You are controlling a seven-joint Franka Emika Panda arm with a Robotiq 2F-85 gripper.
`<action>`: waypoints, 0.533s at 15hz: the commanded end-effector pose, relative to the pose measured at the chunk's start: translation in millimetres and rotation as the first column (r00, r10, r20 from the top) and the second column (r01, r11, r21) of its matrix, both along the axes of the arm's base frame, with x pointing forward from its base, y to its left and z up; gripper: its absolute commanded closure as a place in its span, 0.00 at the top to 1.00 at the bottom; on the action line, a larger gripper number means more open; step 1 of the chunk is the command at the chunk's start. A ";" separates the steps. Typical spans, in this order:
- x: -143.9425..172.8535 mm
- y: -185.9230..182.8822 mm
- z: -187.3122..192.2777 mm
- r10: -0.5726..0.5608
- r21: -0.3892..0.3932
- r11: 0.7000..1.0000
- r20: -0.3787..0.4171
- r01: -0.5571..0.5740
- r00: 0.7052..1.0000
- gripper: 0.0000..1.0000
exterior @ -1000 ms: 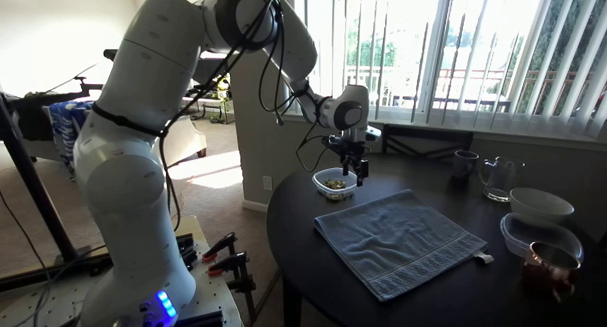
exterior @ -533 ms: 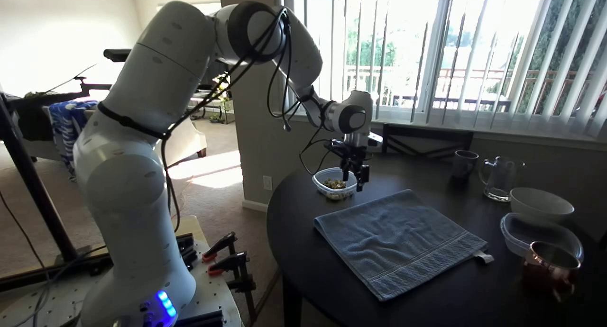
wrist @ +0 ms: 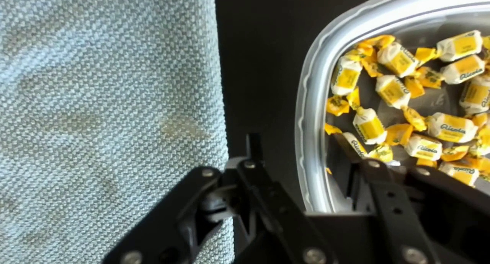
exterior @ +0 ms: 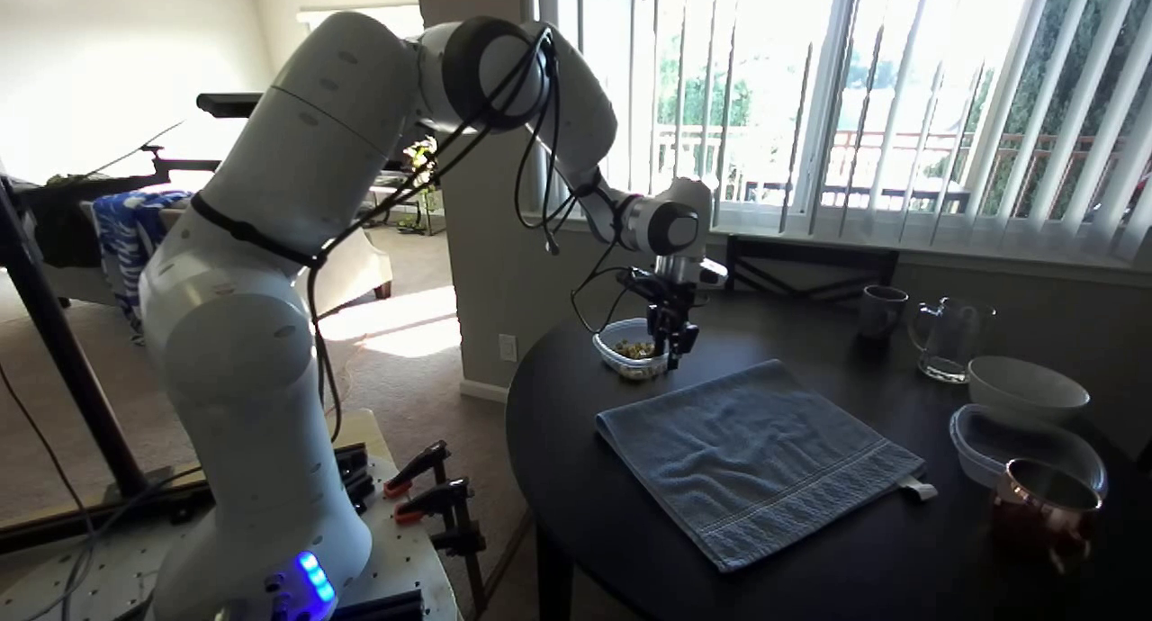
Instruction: Pick up the clear lunch box with candy and pour the candy onto the blue towel
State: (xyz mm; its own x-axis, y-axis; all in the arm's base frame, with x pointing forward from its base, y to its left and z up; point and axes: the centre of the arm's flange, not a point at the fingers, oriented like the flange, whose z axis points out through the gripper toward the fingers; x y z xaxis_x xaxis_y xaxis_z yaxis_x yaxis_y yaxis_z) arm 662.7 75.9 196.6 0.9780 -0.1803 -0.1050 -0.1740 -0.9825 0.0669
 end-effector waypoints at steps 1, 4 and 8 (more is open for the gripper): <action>7.3 2.4 2.5 0.022 0.028 0.999 -0.019 -0.022 1.000 0.19; 8.6 8.0 6.0 0.020 0.046 0.999 -0.009 -0.020 1.000 0.06; 8.8 11.1 9.9 0.008 0.071 0.997 0.000 -0.008 1.000 0.07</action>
State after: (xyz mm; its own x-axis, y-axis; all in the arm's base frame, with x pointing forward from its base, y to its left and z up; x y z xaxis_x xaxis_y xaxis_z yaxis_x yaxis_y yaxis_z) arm 669.1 88.8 203.0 0.9796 -0.1759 -0.0977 -0.1731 -0.9842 0.0364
